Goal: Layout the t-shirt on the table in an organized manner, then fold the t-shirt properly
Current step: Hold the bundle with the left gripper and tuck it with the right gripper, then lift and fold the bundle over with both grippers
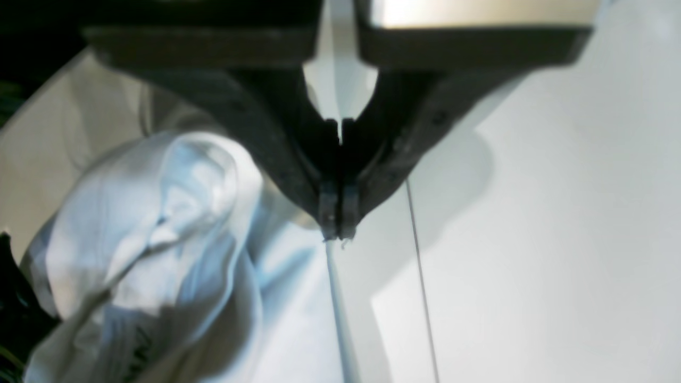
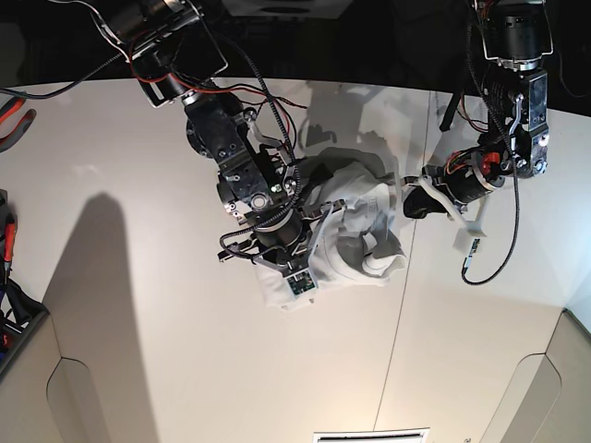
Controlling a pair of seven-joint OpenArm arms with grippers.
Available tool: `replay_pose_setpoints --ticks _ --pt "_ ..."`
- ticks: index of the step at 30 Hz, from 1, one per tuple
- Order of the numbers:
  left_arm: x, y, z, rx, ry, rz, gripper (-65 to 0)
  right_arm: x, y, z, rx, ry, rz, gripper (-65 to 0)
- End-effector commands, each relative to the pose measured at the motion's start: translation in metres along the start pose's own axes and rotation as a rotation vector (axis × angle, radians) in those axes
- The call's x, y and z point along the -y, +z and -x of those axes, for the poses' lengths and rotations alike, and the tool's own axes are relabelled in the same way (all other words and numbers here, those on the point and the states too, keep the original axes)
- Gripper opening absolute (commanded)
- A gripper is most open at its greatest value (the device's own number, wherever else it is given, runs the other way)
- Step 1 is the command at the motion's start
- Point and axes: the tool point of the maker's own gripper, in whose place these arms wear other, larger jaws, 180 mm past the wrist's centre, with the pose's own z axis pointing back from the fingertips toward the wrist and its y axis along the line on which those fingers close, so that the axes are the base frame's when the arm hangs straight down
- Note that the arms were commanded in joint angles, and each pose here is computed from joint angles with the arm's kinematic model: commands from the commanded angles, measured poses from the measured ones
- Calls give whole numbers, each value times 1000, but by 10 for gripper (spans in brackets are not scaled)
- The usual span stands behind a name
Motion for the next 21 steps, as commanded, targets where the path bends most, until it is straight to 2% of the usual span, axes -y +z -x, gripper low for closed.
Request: replay_pose_setpoints --ticks 1,8,11,14,18,21 --pt "1 1 -22 57 -8 0 -650 3 1 24 -102 -7 14 -650" --pt "6 -3 -51 114 -12 8 -650 1 3 33 -114 4 18 -650" --pt "11 1 -65 142 -12 60 -650 4 5 23 -87 17 31 -650" --pt "26 7 -65 121 0 161 -650 6 13 5 -48 10 36 -650" --pt "66 21 -60 86 15 384 -650 9 24 -22 23 -4 38 -650" --pt "90 34 -61 73 65 515 -650 10 26 -29 38 -5 40 -650"
